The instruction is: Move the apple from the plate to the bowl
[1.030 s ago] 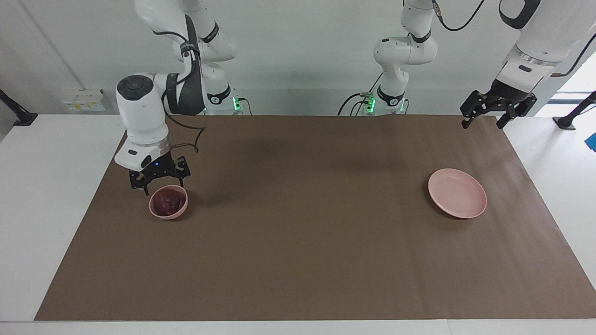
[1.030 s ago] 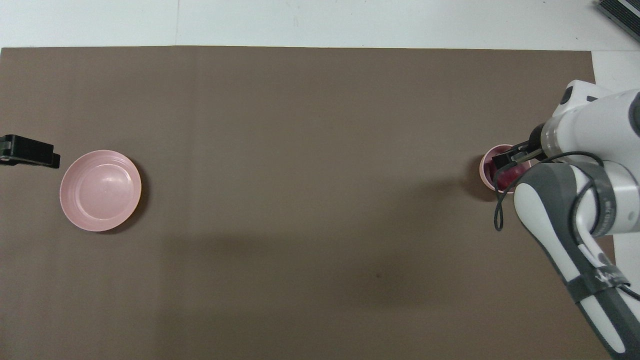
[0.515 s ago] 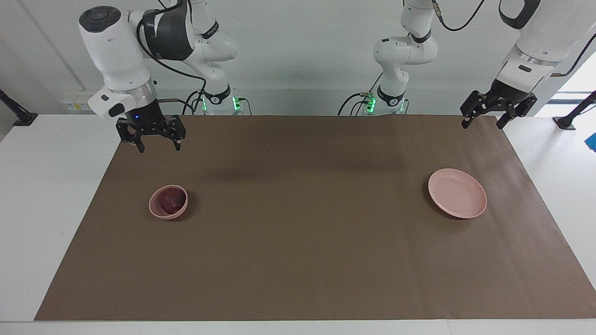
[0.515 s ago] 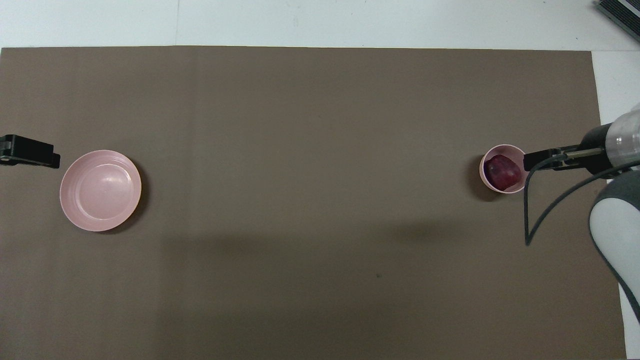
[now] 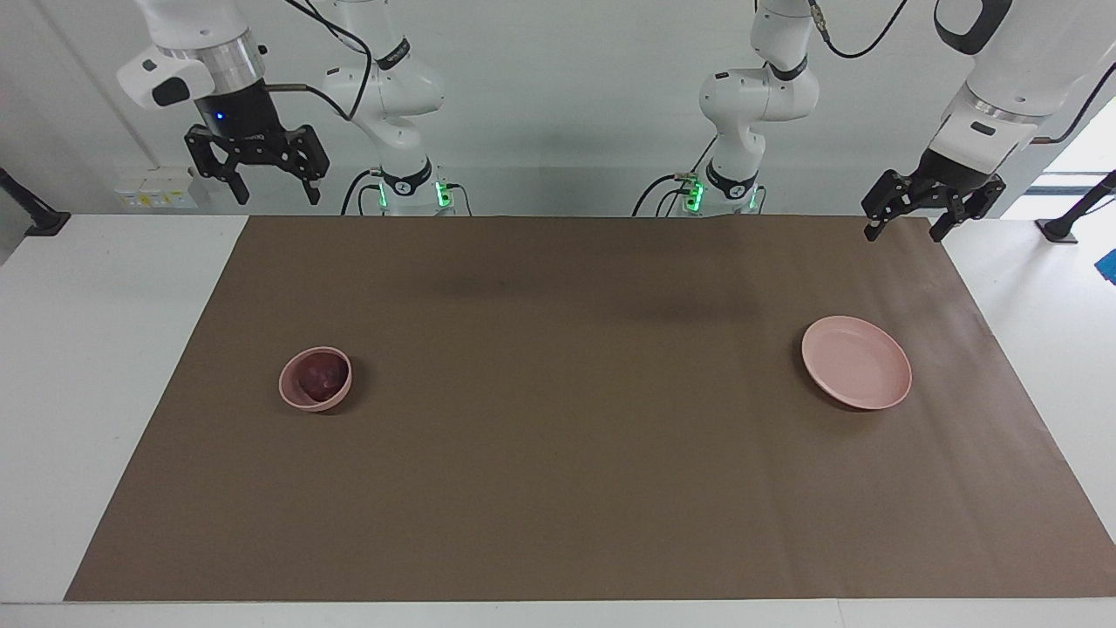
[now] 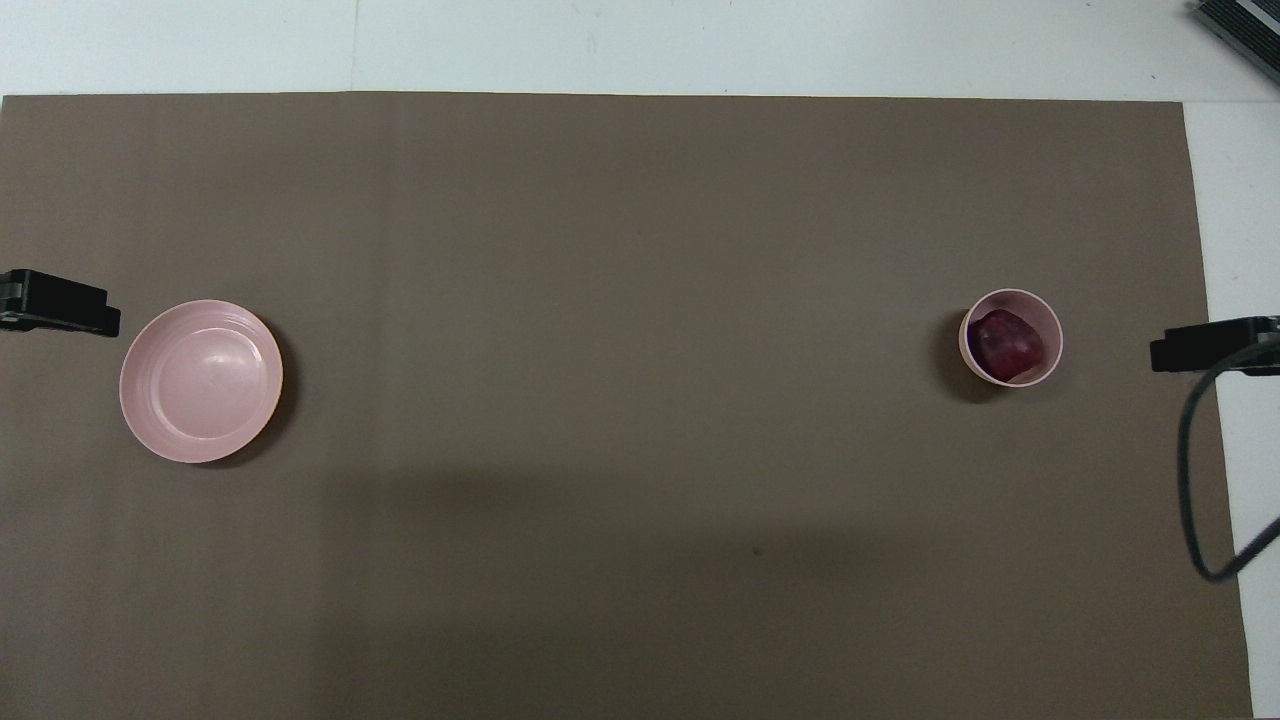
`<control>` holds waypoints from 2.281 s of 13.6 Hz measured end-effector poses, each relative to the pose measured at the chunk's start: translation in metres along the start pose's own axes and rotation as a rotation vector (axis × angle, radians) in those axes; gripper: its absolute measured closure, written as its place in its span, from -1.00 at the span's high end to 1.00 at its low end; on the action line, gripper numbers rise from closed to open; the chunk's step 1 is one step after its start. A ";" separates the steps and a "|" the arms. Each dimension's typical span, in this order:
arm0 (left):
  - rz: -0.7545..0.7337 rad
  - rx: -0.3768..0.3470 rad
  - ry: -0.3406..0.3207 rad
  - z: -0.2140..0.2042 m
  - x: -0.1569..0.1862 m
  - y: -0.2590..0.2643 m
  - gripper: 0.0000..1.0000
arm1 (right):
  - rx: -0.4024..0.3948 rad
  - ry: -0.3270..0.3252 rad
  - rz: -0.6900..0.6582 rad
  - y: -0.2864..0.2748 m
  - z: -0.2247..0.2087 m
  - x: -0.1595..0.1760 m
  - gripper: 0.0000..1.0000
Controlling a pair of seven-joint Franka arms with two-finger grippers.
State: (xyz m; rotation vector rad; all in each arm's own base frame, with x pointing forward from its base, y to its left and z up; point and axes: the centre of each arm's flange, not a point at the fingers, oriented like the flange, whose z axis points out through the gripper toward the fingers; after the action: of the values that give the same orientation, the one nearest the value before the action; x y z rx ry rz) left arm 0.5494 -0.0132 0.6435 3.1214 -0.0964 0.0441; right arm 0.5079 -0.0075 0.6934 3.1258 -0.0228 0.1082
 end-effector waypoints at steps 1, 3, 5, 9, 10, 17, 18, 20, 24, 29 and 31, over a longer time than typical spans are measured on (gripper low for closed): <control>0.000 0.000 0.000 0.000 0.000 0.000 1.00 | 0.000 -0.003 0.008 0.004 -0.007 -0.003 1.00; 0.000 0.000 0.000 0.000 0.000 0.000 1.00 | 0.000 -0.005 0.021 0.011 -0.010 -0.005 1.00; 0.000 0.000 0.000 0.000 0.000 0.000 1.00 | 0.001 -0.019 0.025 0.013 -0.009 -0.006 1.00; 0.000 0.000 0.000 0.000 0.000 0.000 1.00 | 0.001 -0.039 0.018 0.012 -0.006 -0.009 1.00; 0.000 0.000 0.000 0.000 0.000 0.000 1.00 | 0.001 -0.041 0.017 0.012 -0.005 -0.009 1.00; 0.000 0.000 0.000 0.000 0.000 0.000 1.00 | 0.002 -0.043 0.015 0.011 -0.004 -0.011 1.00; 0.000 0.000 0.000 0.000 0.000 0.000 1.00 | 0.002 -0.043 0.015 0.011 -0.004 -0.012 1.00; 0.000 0.000 0.000 0.000 0.000 0.000 1.00 | 0.002 -0.044 0.015 0.011 -0.004 -0.012 1.00; 0.000 0.000 0.000 0.000 0.000 0.000 1.00 | 0.002 -0.045 0.014 0.011 -0.004 -0.012 1.00; 0.000 0.000 0.000 0.000 0.000 0.000 1.00 | 0.002 -0.046 0.014 0.011 -0.003 -0.012 1.00; 0.000 0.000 0.000 0.000 0.000 0.000 1.00 | 0.002 -0.045 0.014 0.011 -0.004 -0.012 1.00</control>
State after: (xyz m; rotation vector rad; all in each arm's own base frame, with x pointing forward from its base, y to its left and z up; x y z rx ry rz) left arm 0.5493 -0.0132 0.6435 3.1214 -0.0962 0.0435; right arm 0.4954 -0.0181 0.6964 3.1300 -0.0454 0.0384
